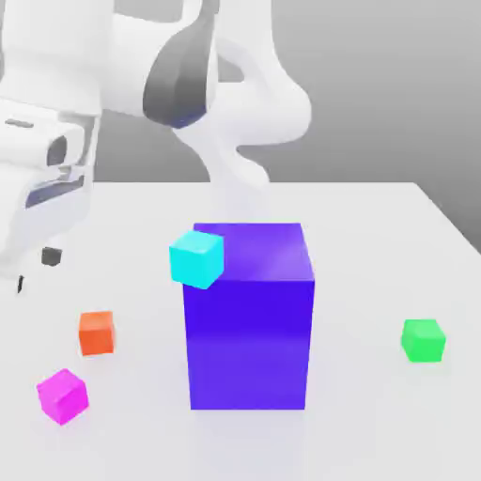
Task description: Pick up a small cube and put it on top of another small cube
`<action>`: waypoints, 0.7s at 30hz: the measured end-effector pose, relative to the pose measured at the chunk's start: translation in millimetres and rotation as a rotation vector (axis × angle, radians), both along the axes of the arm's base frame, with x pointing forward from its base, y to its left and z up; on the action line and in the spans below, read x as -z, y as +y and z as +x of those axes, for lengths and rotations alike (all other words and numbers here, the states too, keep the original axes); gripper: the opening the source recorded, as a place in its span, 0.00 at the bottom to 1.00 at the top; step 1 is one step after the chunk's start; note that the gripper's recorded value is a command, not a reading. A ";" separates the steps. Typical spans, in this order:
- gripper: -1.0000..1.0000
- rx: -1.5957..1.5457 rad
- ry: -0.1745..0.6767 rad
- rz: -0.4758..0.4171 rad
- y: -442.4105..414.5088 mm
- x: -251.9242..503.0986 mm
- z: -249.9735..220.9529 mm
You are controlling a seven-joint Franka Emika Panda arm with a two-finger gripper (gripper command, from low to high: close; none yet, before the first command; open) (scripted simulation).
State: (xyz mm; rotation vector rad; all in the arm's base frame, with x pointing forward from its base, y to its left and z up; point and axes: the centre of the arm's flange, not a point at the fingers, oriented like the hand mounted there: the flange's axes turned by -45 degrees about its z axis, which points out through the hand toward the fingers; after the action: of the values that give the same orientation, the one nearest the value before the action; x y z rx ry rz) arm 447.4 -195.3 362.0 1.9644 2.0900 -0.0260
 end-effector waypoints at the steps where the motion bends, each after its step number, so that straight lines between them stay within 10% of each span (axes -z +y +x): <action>1: 0.50 -0.036 0.019 -0.001 -4.1 8.2 -2.0; 21: 0.50 -0.783 0.256 0.096 -55.8 159.2 -65.5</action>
State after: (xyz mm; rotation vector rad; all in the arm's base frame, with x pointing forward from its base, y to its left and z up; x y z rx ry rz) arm 382.0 -251.1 202.8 1.0995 2.9289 -0.0229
